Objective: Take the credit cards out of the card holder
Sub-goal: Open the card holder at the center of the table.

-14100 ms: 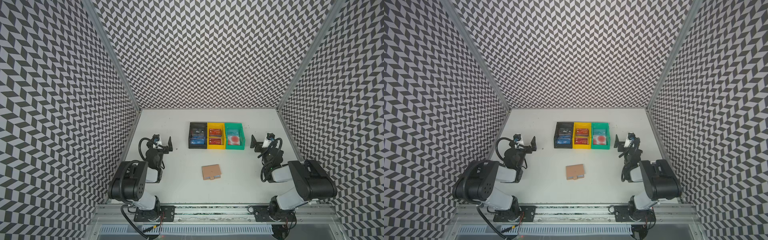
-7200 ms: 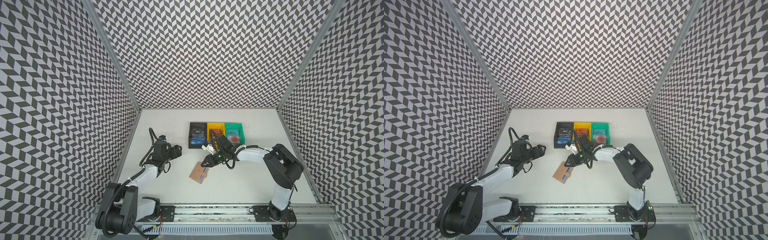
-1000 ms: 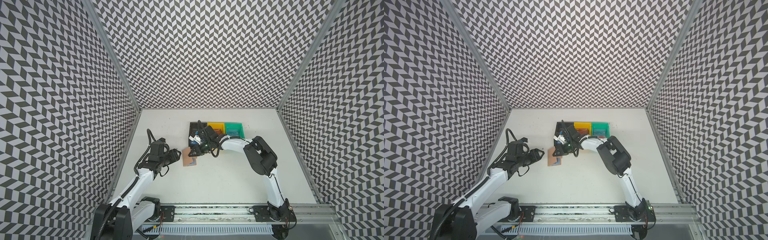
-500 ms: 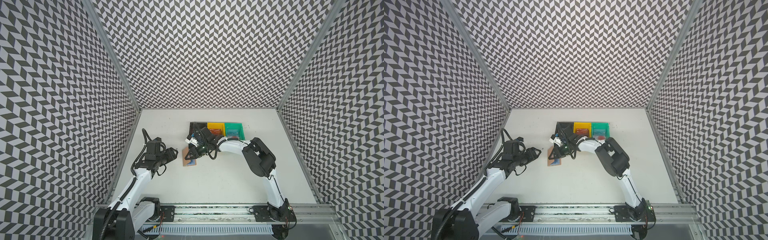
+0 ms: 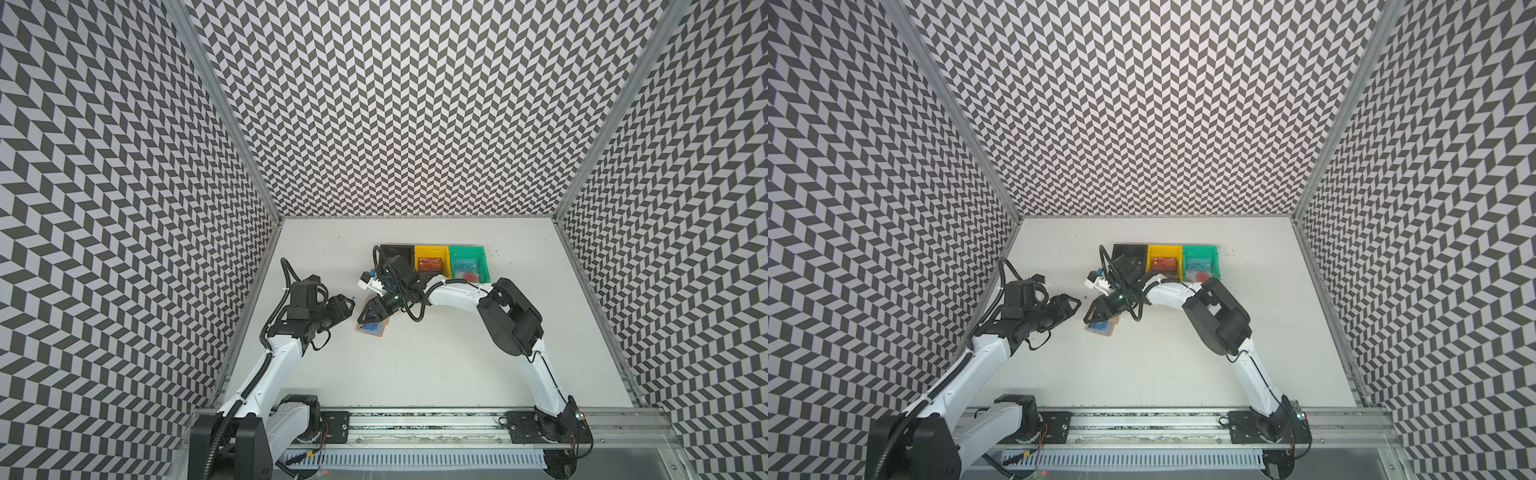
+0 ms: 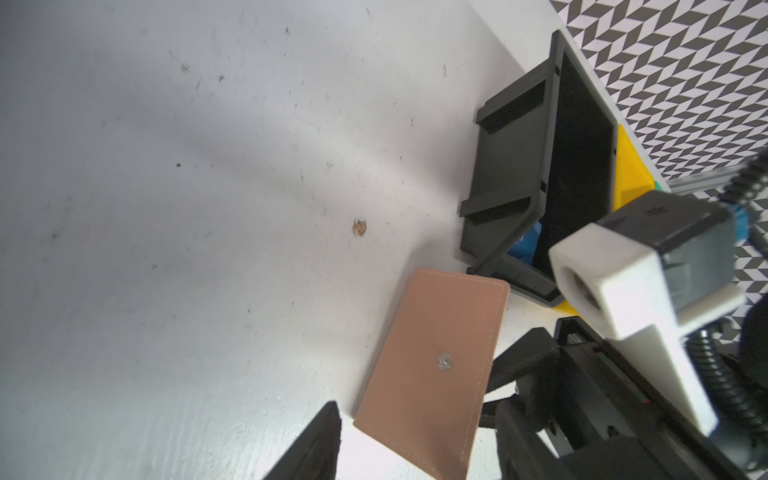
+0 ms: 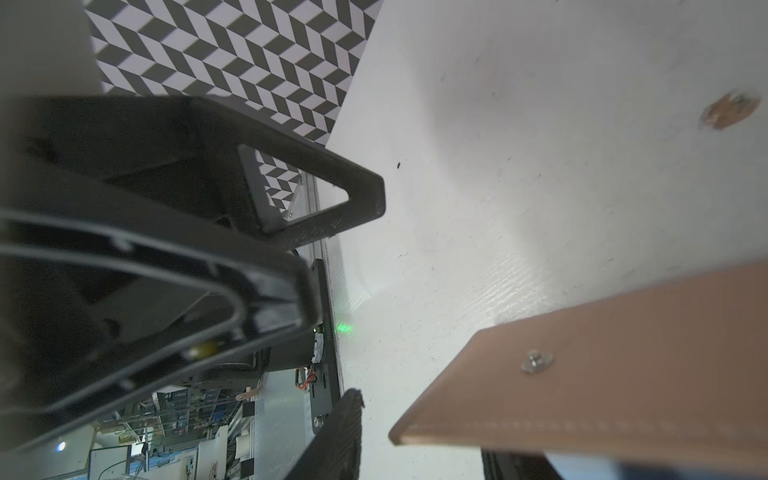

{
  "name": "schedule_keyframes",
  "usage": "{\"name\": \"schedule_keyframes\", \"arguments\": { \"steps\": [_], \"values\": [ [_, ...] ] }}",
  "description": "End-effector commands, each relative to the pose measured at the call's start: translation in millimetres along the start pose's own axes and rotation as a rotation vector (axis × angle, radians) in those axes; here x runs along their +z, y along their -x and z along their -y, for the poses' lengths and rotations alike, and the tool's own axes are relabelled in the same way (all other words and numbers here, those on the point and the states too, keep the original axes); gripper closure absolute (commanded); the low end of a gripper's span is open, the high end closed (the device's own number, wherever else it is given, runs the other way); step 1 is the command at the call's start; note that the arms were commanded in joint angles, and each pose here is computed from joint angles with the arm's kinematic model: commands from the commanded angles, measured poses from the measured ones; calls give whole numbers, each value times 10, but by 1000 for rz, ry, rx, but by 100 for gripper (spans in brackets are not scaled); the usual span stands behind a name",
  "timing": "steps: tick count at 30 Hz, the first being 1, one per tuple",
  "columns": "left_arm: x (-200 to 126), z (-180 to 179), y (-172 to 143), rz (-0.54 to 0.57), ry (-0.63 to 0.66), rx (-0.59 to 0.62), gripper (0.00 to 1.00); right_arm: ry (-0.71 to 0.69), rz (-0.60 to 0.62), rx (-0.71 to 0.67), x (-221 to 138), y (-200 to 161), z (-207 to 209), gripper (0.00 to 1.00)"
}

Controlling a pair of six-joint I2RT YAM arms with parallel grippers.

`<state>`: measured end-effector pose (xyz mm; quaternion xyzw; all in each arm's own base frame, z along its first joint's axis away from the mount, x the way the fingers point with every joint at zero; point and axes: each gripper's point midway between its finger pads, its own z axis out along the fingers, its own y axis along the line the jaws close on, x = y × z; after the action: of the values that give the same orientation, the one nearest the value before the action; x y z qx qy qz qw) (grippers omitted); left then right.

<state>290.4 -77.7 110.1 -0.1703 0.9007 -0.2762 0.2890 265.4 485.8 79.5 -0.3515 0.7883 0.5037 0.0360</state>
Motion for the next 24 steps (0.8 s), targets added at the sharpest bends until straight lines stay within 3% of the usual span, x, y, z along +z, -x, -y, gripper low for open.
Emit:
{"name": "schedule_keyframes", "arguments": {
  "steps": [1, 9, 15, 24],
  "values": [
    [31, 105, 78, -3, -52, 14, 37, -27, -8, -30, 69, -29, 96, 54],
    [167, 54, -17, -54, -68, -8, 37, -82, 21, -28, 16, 38, 157, 56],
    [194, -19, -40, -57, -37, -14, 37, -150, 50, 23, -117, 93, 307, 83],
    [177, -6, -24, -46, -41, -13, 38, -249, 40, 42, -353, 10, 378, 90]
  ]
}}
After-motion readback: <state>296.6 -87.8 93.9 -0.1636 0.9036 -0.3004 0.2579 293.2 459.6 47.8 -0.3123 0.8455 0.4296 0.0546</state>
